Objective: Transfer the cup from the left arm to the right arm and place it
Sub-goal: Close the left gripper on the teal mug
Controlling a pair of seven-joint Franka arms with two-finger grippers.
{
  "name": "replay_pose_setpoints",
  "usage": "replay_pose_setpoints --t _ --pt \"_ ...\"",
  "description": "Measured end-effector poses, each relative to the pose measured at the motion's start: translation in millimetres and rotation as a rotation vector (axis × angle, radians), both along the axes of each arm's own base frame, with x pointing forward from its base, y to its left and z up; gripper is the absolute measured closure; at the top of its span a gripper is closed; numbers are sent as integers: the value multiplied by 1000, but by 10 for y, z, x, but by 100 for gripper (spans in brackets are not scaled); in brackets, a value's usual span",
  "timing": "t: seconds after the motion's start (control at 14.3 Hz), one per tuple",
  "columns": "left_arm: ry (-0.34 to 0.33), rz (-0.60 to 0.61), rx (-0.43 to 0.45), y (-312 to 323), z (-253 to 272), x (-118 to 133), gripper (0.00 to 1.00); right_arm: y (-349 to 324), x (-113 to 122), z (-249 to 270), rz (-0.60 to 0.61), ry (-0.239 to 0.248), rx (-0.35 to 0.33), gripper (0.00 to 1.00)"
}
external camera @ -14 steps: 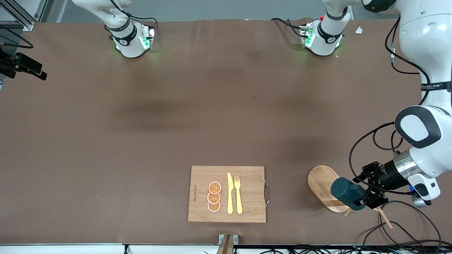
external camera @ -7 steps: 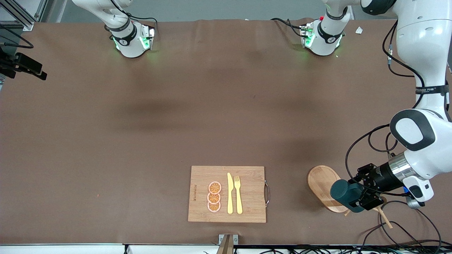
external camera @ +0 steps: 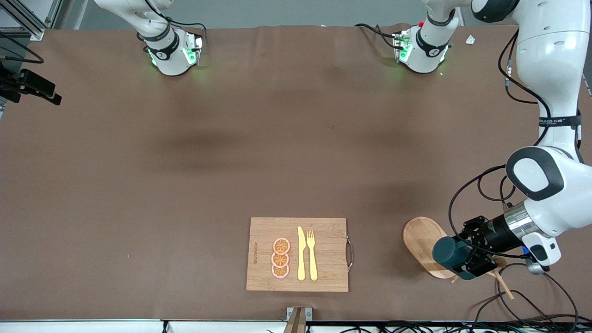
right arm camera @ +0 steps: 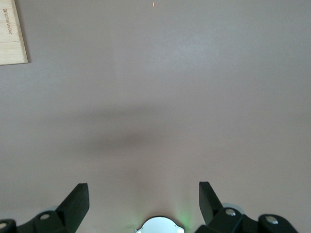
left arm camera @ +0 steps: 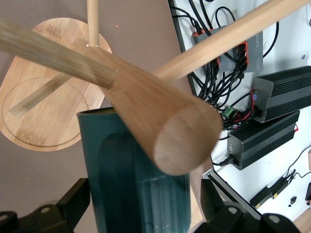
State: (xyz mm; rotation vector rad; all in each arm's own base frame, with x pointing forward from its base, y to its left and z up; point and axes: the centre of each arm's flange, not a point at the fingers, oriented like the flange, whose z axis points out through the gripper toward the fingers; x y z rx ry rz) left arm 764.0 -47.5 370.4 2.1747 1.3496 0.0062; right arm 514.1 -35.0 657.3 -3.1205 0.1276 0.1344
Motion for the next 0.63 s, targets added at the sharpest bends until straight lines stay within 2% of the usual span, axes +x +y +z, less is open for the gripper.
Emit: replay_pose_setpoints --t 0.42,0.56,0.63 --pt "2 6 -12 -4 -28 9 3 0 0 0 0 0 0 0" --pt "-1 7 -14 -4 -17 14 14 0 0 0 0 0 0 0" --pt "-1 7 -15 -6 -18 15 14 0 0 0 0 0 0 0"
